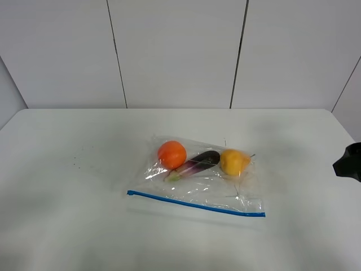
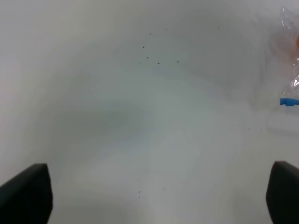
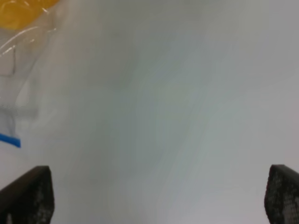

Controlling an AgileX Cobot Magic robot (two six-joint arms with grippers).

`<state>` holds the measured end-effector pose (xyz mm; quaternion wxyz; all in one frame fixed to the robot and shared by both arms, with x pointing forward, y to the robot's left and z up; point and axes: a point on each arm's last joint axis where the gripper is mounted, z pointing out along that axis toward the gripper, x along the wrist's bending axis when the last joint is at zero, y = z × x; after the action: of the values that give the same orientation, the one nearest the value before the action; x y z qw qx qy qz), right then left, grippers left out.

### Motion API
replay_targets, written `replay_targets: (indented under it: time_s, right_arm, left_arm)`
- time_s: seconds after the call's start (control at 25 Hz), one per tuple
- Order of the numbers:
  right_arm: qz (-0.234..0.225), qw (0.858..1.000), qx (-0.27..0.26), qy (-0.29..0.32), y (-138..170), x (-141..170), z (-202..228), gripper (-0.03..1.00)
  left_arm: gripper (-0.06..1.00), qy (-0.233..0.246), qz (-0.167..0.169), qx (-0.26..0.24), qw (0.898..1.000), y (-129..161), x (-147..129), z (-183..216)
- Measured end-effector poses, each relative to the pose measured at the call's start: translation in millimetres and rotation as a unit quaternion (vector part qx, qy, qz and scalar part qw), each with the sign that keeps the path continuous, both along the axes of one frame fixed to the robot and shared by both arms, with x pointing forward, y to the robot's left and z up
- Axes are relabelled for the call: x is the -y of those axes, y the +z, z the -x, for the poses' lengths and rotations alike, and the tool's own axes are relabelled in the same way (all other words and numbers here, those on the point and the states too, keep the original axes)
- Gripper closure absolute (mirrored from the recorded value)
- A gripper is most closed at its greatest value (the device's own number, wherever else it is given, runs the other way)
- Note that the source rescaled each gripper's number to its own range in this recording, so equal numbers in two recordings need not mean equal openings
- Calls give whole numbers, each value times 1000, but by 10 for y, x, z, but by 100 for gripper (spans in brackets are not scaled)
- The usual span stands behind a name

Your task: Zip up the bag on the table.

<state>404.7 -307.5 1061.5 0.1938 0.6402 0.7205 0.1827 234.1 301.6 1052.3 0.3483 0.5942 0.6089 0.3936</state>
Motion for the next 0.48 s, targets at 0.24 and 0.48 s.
replay_targets:
  time_s: [0.24,0.48]
  right_arm:
    - [-2,1000,-1,2,-113,-38,389,-3]
    - [-34,998,49,5,-32,-124,697,-3]
  left_arm:
    - [-5,0,0,0,1000,0,0,0]
    - [-5,0,0,0,1000,0,0,0]
